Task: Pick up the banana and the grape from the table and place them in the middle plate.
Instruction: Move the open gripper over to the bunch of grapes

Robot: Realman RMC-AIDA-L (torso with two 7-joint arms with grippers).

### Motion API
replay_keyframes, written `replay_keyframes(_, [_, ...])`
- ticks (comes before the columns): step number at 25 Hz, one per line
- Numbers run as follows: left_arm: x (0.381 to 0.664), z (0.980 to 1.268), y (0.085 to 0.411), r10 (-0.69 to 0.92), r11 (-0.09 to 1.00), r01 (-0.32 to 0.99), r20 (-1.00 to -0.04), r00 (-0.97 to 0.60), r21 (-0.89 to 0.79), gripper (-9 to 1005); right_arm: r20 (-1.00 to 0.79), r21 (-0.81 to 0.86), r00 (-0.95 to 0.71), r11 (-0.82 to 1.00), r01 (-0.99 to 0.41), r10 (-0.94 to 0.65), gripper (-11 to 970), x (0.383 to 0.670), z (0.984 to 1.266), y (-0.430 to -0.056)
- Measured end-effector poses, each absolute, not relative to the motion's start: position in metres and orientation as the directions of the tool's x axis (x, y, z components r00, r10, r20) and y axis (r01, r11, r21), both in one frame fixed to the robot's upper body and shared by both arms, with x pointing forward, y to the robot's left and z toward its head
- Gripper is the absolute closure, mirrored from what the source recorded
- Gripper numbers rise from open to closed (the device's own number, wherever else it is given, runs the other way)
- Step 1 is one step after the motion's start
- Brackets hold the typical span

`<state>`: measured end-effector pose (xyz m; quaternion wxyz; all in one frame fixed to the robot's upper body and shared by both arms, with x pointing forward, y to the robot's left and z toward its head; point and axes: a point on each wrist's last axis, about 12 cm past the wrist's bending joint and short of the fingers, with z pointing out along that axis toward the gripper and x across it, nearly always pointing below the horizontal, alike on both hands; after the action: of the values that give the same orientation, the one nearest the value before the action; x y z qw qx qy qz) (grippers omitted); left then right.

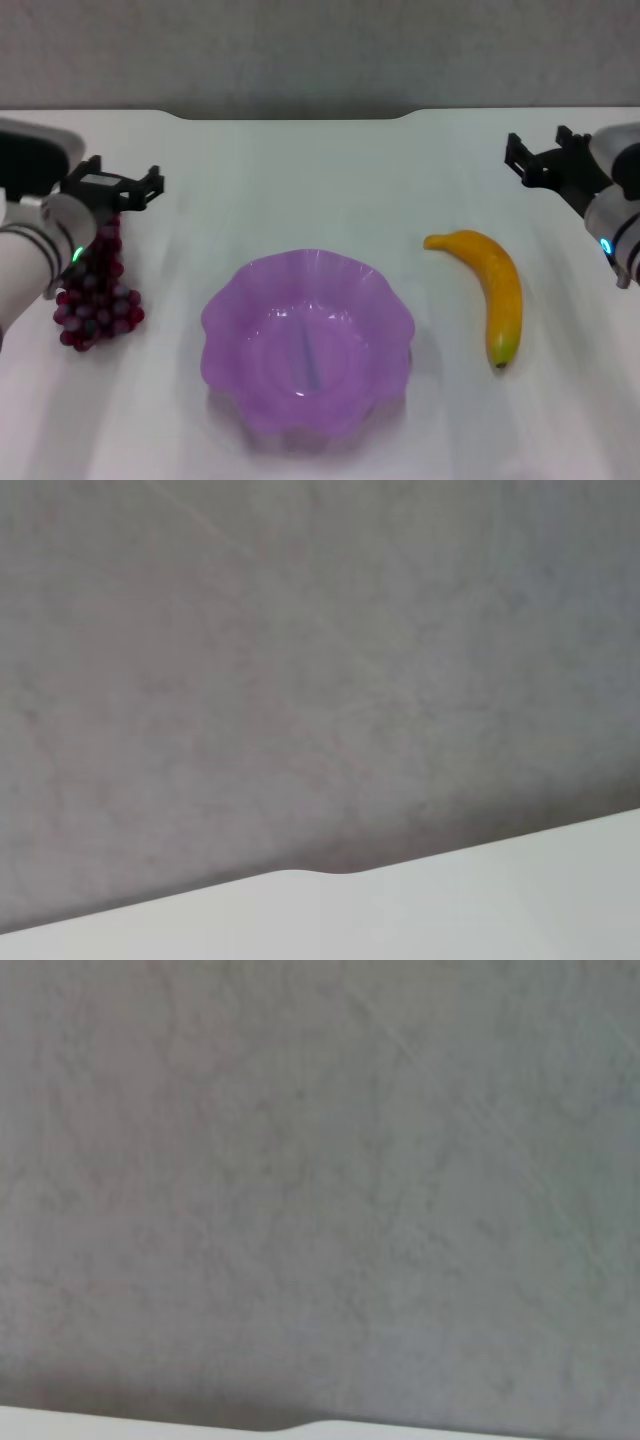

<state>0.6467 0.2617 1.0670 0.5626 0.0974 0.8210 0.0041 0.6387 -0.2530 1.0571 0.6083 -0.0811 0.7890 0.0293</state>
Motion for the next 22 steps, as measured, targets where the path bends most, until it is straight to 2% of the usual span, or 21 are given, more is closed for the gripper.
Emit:
replay_keyframes(8, [0.642,1.1,0.25,0.152,0.979,0.181,-0.932,-0.33,0.096,167,-0.963,-0.054,-0.252,0.987,-0.154,-0.092,270,0.637,1.055,-0.257])
replay_keyframes(17, [0.648,1.123,0.271,0.116,0.993,0.084,-0.877,-0.466,0.087,168,-0.963,-0.054,-0.253,0.987,-0.153,-0.092,270,0.636,1.054,-0.258])
replay_keyframes(22, [0.645,1.134,0.271,0.167,0.985,0.052,-0.835,-0.525,0.164,190,-0.963,-0.052,-0.254,0.987,-0.152,-0.09,270,0.636,1.054,-0.258])
